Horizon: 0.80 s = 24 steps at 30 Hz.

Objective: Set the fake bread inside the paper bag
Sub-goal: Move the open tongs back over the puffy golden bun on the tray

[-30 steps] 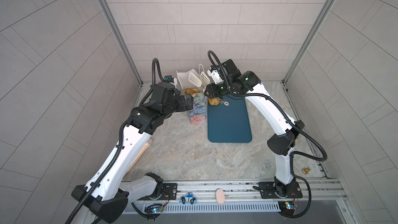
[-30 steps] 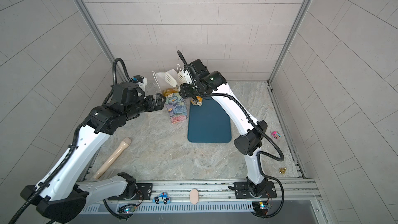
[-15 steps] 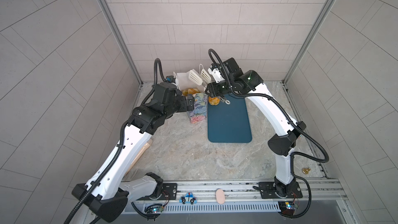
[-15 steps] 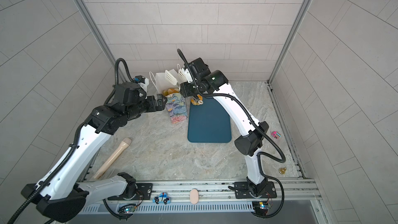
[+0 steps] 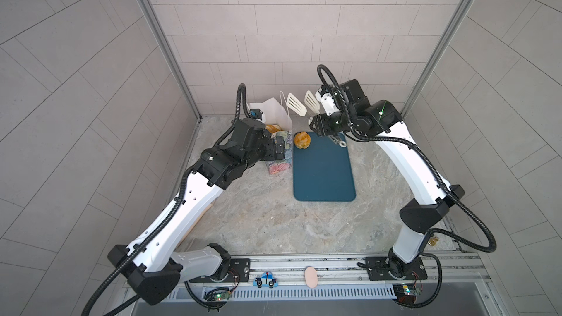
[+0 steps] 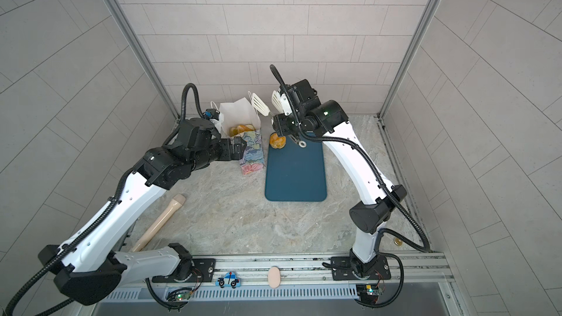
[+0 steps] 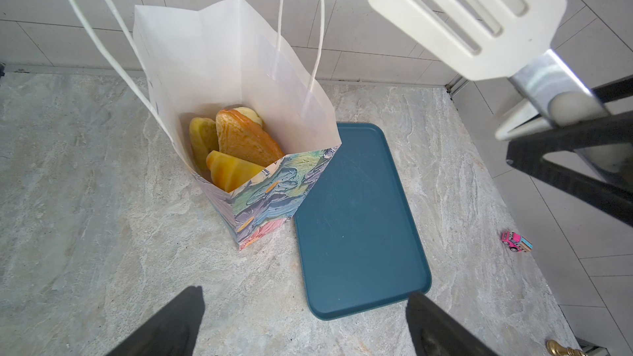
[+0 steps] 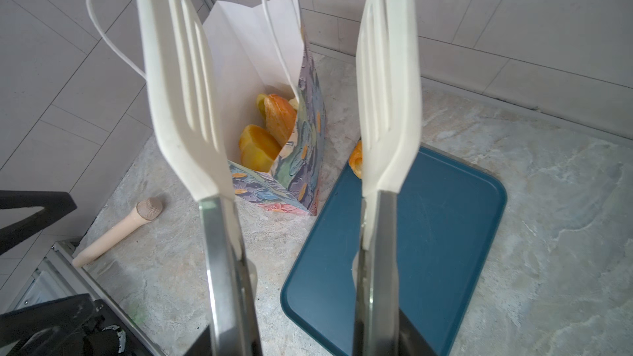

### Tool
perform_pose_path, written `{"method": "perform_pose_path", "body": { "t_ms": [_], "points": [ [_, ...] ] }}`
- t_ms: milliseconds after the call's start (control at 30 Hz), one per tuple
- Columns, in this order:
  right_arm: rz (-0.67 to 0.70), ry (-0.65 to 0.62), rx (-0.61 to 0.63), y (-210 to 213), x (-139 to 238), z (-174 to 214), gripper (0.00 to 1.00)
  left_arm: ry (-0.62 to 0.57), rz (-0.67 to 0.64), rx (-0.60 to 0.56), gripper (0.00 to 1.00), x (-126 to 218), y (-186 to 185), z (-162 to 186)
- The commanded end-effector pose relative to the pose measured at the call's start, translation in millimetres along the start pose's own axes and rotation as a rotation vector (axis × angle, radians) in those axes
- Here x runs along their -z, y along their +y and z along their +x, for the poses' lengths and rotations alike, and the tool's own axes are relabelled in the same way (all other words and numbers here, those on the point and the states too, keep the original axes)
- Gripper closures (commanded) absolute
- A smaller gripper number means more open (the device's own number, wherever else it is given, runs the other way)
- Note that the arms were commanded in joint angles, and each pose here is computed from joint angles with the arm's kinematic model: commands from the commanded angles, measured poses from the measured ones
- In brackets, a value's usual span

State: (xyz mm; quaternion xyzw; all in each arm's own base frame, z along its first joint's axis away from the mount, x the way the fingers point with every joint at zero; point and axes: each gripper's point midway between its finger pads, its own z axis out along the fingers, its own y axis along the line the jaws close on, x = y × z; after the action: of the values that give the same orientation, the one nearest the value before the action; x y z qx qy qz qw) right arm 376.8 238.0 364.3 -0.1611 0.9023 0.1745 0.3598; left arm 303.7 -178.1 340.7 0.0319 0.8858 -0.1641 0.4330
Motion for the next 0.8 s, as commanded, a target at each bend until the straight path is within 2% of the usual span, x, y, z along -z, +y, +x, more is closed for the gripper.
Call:
{"method": "perform_pose_path", "body": {
  "t_ms": [0, 300, 767],
  "points": [
    [0.056, -0.036, -0.013, -20.4, 11.4, -1.3, 0.42, -0.015, -0.009, -0.010, 0.00, 0.8, -4.9, -5.5],
    [0.141, 0.070, -0.084, -64.7, -16.6, 40.6, 0.42, 0.015, 0.011, -0.017, 0.00, -13.5, -17.6, 2.3],
    [0.213, 0.371, -0.080, -90.5, -73.0, 114.3, 0.40, 0.053, 0.003, -0.022, 0.00, -27.4, -20.1, 13.7]
  ]
}}
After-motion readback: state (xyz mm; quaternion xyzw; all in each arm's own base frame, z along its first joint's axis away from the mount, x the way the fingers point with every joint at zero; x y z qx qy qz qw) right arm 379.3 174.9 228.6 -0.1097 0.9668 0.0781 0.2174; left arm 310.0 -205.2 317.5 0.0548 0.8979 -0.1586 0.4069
